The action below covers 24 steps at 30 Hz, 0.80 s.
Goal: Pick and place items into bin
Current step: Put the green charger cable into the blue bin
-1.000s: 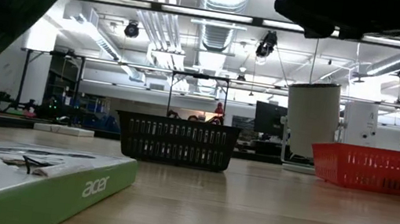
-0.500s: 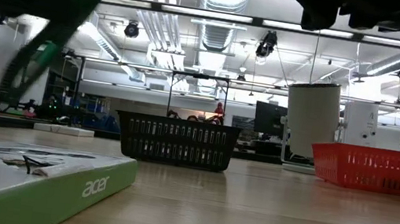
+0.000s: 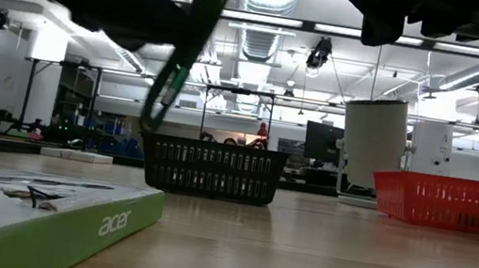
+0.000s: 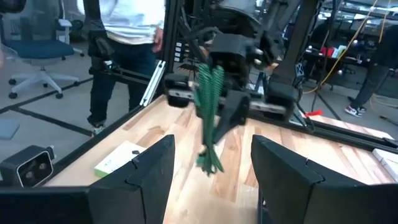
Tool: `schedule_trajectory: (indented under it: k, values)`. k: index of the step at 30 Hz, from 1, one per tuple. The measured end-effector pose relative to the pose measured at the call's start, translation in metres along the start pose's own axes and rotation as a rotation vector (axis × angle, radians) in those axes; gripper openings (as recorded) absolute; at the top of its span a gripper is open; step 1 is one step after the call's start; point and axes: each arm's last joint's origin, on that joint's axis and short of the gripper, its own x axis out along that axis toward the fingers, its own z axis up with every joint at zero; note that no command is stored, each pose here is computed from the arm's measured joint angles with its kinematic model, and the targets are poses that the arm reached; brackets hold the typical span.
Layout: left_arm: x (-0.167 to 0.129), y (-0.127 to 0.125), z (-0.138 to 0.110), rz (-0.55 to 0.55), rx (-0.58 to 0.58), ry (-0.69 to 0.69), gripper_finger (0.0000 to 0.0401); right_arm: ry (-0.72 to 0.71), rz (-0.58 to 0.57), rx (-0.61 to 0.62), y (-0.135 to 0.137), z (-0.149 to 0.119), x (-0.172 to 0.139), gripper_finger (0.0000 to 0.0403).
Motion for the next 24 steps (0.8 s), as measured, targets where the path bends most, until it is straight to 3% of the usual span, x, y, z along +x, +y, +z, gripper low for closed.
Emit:
schedule_trajectory:
  k: [12,20,24]
  values:
    - [0.024,0.045,0.015,-0.042,0.004,-0.054,0.0008,0.008,0.005,0.010,0.002,-0.003,-0.002,0.0198]
    - [0.033,0.045,0.025,-0.103,0.111,-0.244,0.0008,0.005,0.002,0.009,0.001,-0.002,-0.002,0.0198]
    - [0.047,0.045,0.017,-0.089,0.139,-0.246,0.0008,0.005,-0.028,0.005,0.000,-0.002,-0.002,0.0198]
